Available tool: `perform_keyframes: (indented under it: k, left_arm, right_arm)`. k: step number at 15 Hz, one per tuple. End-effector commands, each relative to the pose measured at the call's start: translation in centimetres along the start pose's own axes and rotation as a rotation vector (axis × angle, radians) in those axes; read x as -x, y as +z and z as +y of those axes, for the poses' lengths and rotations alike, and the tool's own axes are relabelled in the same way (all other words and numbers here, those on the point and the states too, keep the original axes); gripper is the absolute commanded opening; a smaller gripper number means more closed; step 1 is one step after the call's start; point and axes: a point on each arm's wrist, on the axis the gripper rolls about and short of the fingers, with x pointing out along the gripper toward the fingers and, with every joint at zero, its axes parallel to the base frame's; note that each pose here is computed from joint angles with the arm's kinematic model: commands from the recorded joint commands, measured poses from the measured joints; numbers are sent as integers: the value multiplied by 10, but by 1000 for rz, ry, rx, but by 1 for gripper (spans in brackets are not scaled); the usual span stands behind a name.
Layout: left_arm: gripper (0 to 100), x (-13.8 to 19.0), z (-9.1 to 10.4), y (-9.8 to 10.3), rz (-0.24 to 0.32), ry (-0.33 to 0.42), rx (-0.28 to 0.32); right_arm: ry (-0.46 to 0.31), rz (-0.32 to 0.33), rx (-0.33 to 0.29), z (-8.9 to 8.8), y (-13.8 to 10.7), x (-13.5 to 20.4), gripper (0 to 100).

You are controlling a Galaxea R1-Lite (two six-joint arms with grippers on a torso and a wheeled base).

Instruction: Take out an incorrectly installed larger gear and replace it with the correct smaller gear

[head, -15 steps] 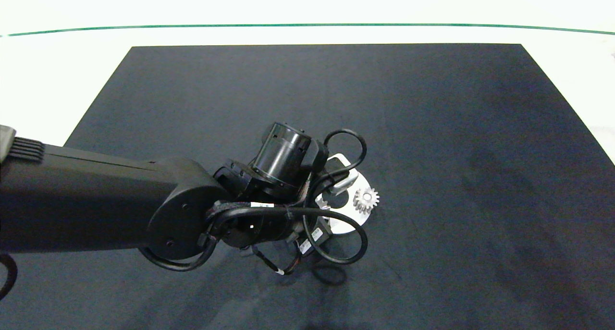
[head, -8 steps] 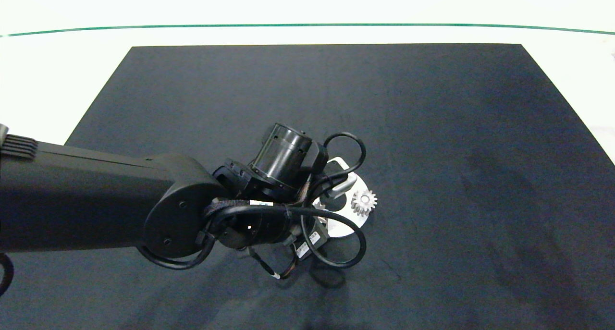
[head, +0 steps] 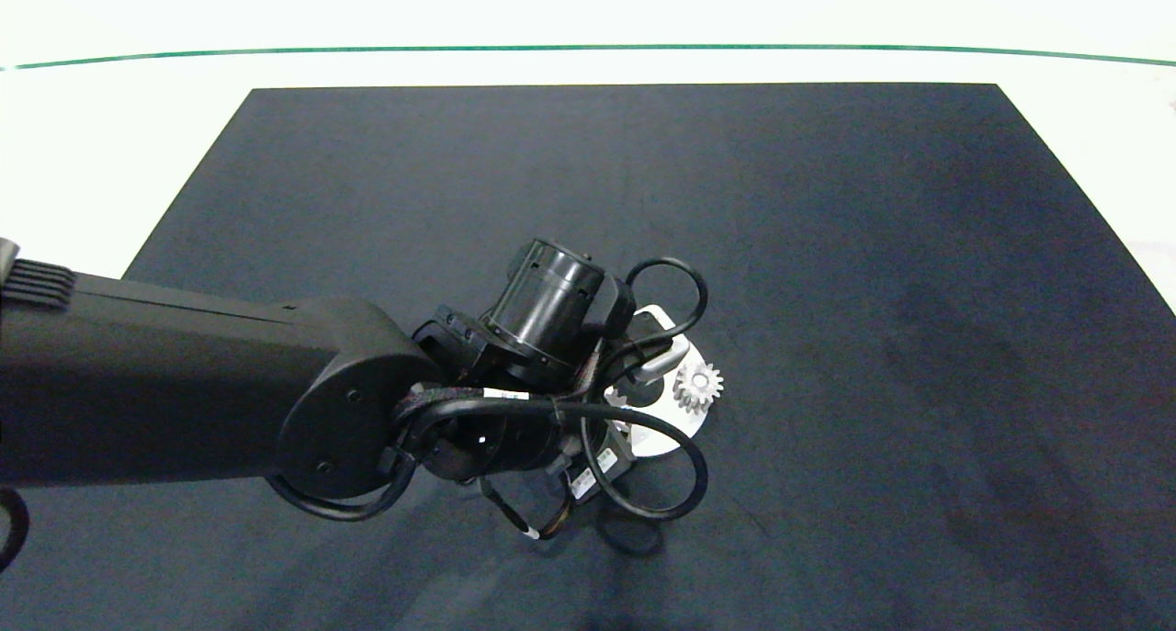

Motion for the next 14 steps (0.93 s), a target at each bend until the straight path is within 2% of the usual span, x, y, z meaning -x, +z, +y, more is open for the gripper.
perform_keyframes:
  k: [1,5,7,10,14]
  left_arm:
    - [28,6,-2,5,-27,-1,13]
    - [28,15,1,13,-65,10,23]
    - [28,23,2,12,-50,3,19]
    - [28,39,5,14,-57,1,14]
    - [28,66,20,8,-61,31,39]
  right_arm:
    - [3,2,5,0,-1,0,100]
    - [3,-1,14,0,0,0,100]
    - [3,1,14,0,0,0,100]
    - [1,4,13,0,0,-1,100]
    - [1,1,13,0,0,0,100]
